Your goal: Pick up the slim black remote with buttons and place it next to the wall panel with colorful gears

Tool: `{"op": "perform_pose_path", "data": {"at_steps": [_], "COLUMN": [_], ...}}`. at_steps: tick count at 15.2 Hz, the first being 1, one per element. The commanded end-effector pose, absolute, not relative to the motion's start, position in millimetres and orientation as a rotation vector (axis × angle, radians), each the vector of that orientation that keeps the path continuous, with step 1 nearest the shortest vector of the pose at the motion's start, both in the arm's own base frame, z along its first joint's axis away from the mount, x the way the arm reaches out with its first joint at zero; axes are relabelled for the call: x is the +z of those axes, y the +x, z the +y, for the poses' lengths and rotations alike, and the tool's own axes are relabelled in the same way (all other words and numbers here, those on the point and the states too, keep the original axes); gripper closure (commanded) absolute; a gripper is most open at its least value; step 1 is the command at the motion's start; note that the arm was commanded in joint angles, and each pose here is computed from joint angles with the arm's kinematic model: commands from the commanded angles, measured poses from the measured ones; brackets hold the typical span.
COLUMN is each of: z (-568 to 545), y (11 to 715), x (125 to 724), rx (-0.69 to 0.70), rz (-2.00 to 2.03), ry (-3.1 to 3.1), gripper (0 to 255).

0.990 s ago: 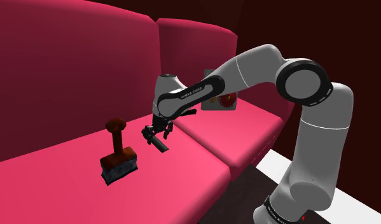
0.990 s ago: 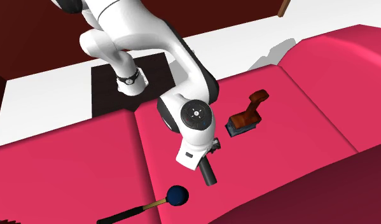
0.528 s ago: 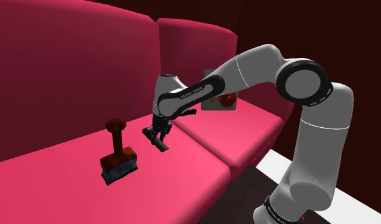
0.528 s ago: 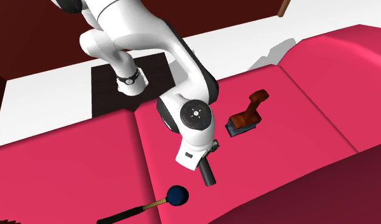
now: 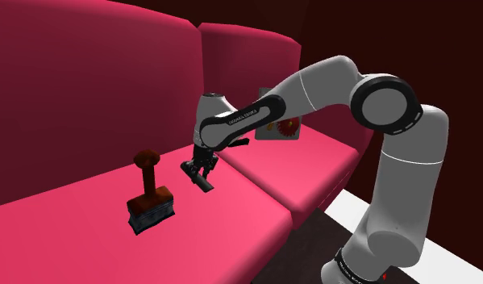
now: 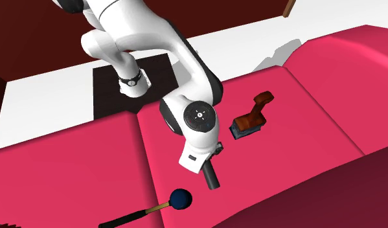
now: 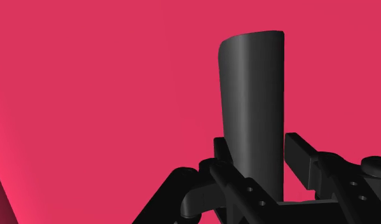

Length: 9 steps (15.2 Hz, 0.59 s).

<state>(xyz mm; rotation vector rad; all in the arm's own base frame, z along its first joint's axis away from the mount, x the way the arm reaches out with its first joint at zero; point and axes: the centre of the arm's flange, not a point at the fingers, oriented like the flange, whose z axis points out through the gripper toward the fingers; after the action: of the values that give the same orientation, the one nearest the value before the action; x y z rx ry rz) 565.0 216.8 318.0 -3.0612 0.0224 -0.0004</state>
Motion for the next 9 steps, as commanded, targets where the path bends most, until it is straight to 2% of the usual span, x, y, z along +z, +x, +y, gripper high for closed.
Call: {"op": "perform_pose_path", "data": {"at_steps": [1,9], "z": [217.6,217.6], "y": [564.2,564.3], "x": [325.1,367.3], "rx": [0.003,0.003], "rz": [0.021,0.021], "ry": [-3.061,-3.061], "gripper": [255,255]}}
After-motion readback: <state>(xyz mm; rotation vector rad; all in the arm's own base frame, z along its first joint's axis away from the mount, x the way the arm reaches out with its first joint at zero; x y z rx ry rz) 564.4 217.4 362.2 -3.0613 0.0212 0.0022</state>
